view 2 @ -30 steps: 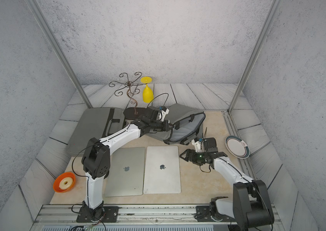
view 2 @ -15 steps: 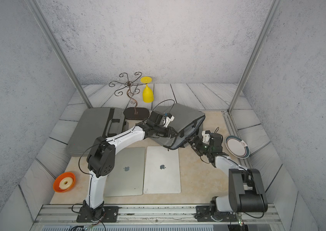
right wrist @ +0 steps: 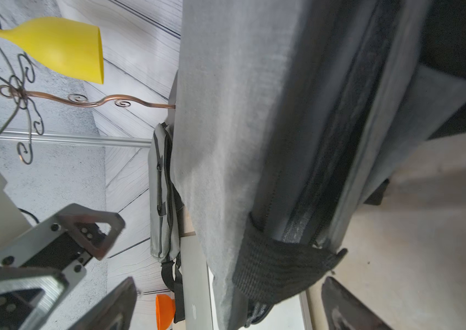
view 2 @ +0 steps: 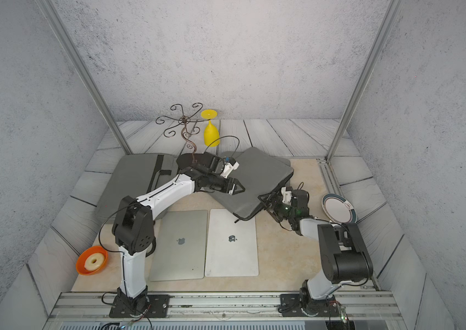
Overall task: Open the zippered laptop bag and take out the laptop
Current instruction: Pick up the zippered laptop bag.
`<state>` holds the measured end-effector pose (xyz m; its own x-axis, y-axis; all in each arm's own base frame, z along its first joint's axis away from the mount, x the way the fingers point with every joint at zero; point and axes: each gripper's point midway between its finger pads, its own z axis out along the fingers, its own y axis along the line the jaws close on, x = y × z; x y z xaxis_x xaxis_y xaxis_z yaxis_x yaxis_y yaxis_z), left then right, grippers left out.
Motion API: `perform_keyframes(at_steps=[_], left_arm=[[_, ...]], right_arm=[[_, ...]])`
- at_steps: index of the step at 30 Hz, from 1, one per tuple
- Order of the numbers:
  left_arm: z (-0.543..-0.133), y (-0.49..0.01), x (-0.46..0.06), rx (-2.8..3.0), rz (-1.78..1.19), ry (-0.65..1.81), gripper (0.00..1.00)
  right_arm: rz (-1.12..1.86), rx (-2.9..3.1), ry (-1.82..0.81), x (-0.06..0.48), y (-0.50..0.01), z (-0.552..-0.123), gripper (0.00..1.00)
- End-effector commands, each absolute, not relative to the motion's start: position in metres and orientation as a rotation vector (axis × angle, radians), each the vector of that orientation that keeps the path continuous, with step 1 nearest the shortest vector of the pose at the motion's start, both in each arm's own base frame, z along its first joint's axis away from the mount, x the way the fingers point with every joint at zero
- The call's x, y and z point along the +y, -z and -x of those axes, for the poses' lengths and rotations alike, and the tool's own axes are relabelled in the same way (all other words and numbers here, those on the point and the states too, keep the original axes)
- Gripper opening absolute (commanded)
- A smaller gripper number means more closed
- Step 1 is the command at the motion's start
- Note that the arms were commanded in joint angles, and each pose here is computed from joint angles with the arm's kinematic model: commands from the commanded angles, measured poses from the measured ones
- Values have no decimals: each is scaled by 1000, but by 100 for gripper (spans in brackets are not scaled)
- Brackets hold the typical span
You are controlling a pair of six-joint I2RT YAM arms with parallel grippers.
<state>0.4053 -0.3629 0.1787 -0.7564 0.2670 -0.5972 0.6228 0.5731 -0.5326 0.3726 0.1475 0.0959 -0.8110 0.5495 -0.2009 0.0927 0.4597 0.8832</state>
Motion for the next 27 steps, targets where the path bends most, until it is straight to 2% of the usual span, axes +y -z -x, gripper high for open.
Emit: perform_keyframes(at_steps=[1, 5, 8, 10, 17, 27], left_arm=[[-422, -169, -326, 2386, -718, 893, 62], [-452, -149, -290, 2440, -607, 801, 62], [-474, -135, -263, 2478, -516, 705, 62], [-485, -127, -246, 2493, -454, 649, 62], [-512, -109, -210, 2495, -293, 572, 62], [-518, -71, -211, 2551, -169, 662, 62]], right_arm=[[-572, 2286, -1255, 145, -78, -384, 98], [-538, 2286, -1303, 164, -75, -396, 95], [-553, 2273, -1337, 172, -71, -404, 88], [-572, 2279, -1351, 175, -65, -407, 82], [-610, 2262, -1389, 178, -58, -410, 45], [-589, 2287, -1338, 170, -63, -405, 16]])
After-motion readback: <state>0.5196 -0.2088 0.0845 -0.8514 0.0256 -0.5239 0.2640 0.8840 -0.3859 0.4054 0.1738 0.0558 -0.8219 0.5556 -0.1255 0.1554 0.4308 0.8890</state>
